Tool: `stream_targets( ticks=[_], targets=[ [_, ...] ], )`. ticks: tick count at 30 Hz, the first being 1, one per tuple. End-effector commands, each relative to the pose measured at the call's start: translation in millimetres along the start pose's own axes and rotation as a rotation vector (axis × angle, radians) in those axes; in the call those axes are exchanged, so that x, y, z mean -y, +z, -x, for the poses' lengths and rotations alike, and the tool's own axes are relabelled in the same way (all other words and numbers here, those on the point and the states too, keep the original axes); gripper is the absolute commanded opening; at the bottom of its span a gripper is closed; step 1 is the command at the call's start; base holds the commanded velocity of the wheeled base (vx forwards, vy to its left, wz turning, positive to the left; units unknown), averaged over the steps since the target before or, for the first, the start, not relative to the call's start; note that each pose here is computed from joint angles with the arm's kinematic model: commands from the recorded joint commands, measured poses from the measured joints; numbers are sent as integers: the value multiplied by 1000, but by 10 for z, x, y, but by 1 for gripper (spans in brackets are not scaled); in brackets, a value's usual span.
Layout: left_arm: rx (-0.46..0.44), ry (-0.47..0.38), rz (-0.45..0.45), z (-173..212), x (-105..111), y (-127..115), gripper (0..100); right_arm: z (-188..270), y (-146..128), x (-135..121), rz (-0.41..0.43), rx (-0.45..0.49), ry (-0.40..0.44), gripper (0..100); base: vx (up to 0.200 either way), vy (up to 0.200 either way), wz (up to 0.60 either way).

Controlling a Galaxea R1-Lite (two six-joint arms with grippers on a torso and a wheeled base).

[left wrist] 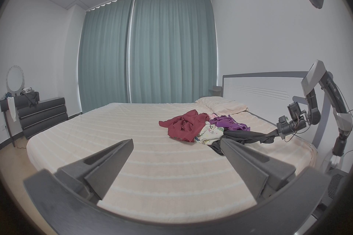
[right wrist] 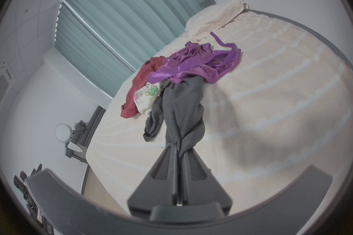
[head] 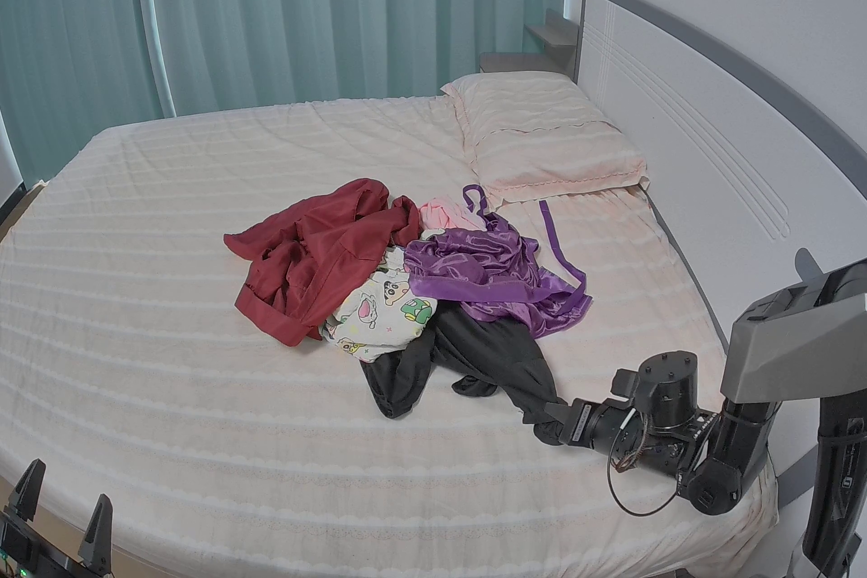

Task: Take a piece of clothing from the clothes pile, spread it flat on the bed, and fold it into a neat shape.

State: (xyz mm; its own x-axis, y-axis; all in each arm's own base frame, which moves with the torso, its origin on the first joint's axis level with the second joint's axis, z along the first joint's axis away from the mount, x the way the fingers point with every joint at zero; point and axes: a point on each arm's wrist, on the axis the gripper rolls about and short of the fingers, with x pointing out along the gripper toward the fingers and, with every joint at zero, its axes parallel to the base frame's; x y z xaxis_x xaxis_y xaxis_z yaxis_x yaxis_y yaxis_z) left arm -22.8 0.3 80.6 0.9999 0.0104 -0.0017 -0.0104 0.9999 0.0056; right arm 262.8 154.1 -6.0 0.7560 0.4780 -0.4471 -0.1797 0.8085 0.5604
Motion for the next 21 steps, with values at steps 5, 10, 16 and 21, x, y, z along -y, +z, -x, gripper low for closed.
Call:
stream_targets(
  ticks=[5,10,16,21],
  targets=[
    [3,-3,-1,2,1,-38,100,175,-269,195,-4,-69,-38,0,0,0,0],
    [6,-3,-2,4,1,-38,100,143,-277,314,-20,-75,-77,0,0,0,0],
    [147,-7,56,101,-4,553,100,154,-253,290,-16,-64,-68,0,0,0,0],
    [-32,-133,127,-247,21,928,100,129,-228,278,-16,-51,-60,0,0,0,0]
  ],
)
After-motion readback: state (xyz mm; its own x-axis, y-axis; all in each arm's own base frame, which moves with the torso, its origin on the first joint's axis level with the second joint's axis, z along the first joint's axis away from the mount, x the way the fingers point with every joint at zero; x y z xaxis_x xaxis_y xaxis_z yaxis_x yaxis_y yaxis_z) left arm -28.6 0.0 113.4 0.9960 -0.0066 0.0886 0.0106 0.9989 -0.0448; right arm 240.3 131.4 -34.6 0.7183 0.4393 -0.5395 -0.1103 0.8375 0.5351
